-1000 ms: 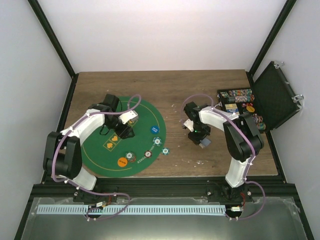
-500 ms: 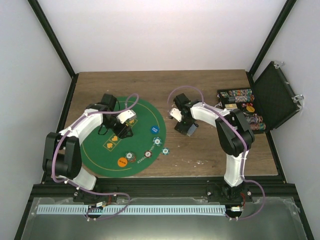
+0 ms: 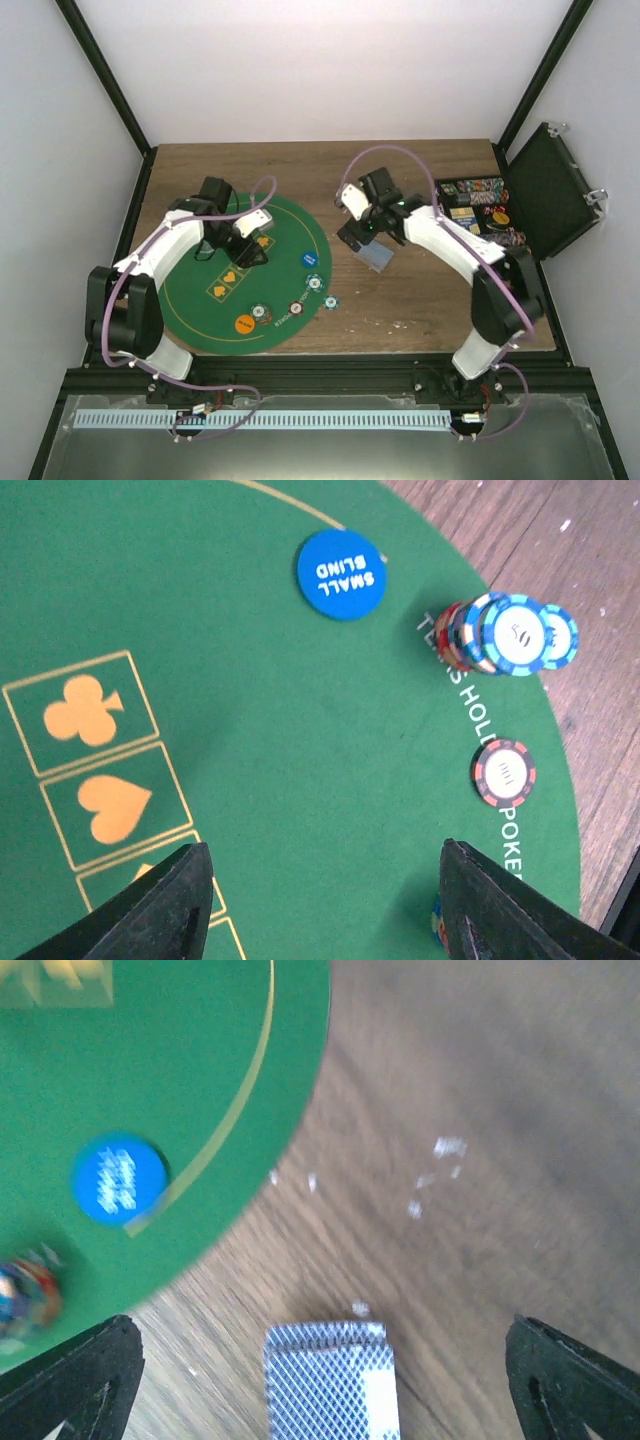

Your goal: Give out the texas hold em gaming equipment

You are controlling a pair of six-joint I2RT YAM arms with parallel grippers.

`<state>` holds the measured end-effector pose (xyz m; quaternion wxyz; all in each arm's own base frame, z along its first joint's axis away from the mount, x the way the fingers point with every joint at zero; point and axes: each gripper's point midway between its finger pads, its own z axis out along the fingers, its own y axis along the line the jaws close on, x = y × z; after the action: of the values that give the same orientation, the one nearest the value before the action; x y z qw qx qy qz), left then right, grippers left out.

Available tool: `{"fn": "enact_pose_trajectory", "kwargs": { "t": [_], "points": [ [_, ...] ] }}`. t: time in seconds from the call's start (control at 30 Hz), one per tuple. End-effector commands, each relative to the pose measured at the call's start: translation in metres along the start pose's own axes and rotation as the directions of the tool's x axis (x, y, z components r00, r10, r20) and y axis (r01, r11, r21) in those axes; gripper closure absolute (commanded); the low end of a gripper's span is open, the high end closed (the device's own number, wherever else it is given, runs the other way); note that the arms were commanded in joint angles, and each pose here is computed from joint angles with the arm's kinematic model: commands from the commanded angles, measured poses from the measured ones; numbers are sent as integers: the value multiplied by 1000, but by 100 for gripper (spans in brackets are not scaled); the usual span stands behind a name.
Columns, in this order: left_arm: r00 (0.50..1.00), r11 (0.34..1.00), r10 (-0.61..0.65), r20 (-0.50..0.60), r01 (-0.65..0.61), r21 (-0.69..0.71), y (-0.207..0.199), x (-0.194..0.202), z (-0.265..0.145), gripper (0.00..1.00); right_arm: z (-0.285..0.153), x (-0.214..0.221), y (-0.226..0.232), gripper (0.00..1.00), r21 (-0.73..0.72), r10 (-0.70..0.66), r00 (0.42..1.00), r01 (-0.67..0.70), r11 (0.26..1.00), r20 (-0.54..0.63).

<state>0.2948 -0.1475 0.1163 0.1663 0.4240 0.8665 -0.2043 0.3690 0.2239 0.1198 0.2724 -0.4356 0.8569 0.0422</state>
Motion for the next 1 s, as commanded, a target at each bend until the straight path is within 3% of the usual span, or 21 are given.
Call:
{"fn": "enact_pose_trajectory", "kwargs": {
  "t": [0.0,0.17,0.27,0.43,0.63,0.83,0.97],
  "points": [
    [998,998,45,47,-47,43,-8,-16,-12,36,-62,-39,-3,0,-117,219,938,-194,974,267],
    [995,997,73,63,-75,36,-2,-32,-21,34,-105,-10,-37,0,-171,538,769,-513,842,346],
    [993,995,91,71,-95,43,0,-45,-25,34,-104,35,-56,0,-182,743,611,-725,664,274],
    [987,989,134,86,-138,44,1,-66,-26,33,-74,84,-43,7,-277,893,437,-849,450,111],
    [984,984,164,73,-168,59,-7,-98,-1,34,-44,107,-34,23,-286,935,353,-892,350,43],
    [994,993,-83,72,76,91,8,-140,39,52,-20,122,-23,34,-289,947,321,-908,302,-20],
    [986,981,-155,64,146,129,-1,-160,65,57,-7,124,-22,41,-296,946,321,-908,297,-37]
  ]
}}
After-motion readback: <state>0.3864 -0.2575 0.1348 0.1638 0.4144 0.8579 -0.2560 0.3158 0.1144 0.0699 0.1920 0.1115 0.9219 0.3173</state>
